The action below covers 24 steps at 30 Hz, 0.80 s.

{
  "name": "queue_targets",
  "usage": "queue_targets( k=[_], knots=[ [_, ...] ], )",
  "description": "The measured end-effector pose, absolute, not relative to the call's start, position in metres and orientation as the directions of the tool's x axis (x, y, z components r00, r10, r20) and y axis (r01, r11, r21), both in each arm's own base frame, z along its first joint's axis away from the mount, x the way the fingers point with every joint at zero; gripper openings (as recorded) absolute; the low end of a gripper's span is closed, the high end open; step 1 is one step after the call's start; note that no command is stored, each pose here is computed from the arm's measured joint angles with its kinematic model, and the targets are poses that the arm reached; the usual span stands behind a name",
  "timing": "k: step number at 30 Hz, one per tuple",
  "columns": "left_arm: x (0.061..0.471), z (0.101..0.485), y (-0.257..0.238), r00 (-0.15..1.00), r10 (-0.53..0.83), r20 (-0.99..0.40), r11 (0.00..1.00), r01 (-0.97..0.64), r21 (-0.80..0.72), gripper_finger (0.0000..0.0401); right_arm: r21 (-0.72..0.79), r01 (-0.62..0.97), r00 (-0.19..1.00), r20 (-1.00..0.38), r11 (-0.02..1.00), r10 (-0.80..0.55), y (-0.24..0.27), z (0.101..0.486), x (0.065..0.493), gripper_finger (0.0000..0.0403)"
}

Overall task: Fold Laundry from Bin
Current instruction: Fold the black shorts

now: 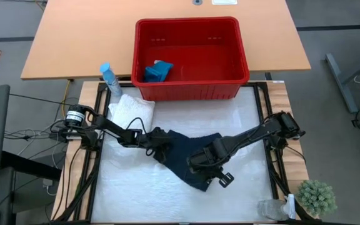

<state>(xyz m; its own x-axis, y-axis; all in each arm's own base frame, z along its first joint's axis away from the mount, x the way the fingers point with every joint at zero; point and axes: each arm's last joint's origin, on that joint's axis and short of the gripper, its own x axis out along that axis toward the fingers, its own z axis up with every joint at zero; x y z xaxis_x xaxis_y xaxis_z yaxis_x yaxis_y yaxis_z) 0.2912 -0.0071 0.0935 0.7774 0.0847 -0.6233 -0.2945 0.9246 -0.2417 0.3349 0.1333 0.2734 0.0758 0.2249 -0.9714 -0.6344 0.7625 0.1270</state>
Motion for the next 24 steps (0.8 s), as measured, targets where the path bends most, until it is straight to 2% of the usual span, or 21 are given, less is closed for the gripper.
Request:
queue_targets(
  k=[4, 8, 17, 24],
  knots=[
    [0.297, 0.105, -0.004, 0.808, 0.035, -0.588, 0.922, -0.253, -0.293, 0.0000, 0.117, -0.540, 0.106, -0.973, 0.833, 0.206, 0.119, 0.267, 0.342, 0.0029],
    [0.305, 0.132, -0.002, 0.861, 0.022, -0.508, 0.921, -0.215, -0.325, 0.0000, 0.132, -0.461, 0.056, -0.983, 0.878, 0.177, 0.102, 0.248, 0.340, 0.0029],
    [0.299, 0.183, 0.001, 0.914, 0.093, -0.395, 0.916, -0.234, -0.325, 0.0000, 0.138, -0.475, 0.037, -0.984, 0.869, 0.176, 0.101, 0.218, 0.335, 0.0029],
    [0.297, 0.189, -0.021, 0.929, 0.024, -0.369, 0.918, -0.166, -0.359, 0.0000, 0.155, -0.507, 0.057, -0.976, 0.848, 0.212, 0.103, 0.217, 0.337, 0.0029]
  ],
)
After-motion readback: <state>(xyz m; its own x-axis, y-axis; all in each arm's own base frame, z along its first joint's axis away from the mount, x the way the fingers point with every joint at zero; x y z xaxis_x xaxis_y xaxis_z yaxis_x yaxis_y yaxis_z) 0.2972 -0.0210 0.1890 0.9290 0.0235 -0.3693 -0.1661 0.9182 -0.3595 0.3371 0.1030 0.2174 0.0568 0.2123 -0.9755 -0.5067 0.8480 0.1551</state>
